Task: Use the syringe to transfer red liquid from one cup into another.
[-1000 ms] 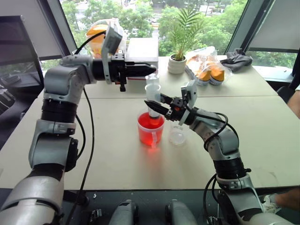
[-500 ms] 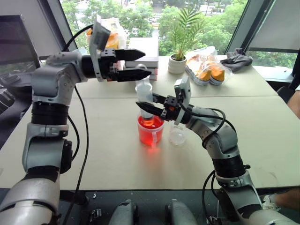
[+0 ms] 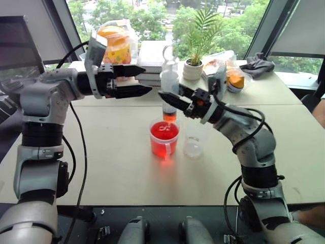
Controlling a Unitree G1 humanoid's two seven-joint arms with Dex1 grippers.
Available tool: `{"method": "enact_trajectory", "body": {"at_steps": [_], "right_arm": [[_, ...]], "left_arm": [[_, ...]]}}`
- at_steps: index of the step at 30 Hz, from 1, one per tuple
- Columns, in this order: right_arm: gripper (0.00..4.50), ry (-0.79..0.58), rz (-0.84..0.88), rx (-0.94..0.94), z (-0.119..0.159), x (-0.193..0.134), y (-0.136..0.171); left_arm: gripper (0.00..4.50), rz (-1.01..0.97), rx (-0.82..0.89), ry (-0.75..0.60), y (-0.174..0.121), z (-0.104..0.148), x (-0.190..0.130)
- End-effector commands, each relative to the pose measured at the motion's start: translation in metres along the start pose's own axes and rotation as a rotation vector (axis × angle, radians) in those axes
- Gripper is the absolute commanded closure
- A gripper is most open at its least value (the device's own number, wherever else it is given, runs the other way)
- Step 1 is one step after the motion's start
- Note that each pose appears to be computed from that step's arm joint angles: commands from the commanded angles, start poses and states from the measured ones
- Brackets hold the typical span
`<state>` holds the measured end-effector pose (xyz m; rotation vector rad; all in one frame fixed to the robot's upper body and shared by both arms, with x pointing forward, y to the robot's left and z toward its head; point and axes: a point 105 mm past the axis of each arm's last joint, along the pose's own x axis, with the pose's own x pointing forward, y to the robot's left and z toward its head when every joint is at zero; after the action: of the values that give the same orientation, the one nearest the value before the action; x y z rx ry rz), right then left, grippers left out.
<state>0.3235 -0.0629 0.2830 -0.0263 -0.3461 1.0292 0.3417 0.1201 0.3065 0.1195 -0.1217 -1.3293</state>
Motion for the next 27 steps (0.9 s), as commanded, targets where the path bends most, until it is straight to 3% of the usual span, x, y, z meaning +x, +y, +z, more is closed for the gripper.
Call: {"method": "enact_trajectory", "body": {"at_steps": [1, 7, 16, 24, 27], "right_arm": [[3.08, -0.079, -0.045, -0.084, 0.038, -0.015, -0.006], [3.08, -0.022, -0.159, -0.092, 0.032, -0.045, -0.019], [3.08, 0.082, -0.241, -0.021, -0.023, -0.066, -0.016], [3.08, 0.09, -0.264, -0.023, -0.03, -0.069, -0.015], [3.08, 0.097, -0.266, -0.033, -0.031, -0.069, -0.014]], "left_arm": [[0.06, 0.015, 0.058, -0.025, 0.002, 0.013, 0.0], [0.06, -0.015, 0.063, -0.031, 0.001, 0.009, 0.012], [0.06, -0.094, 0.081, -0.079, 0.0, 0.022, 0.054], [0.06, -0.143, 0.058, -0.167, -0.001, 0.045, 0.1], [0.06, -0.159, 0.032, -0.175, -0.003, 0.043, 0.113]]}}
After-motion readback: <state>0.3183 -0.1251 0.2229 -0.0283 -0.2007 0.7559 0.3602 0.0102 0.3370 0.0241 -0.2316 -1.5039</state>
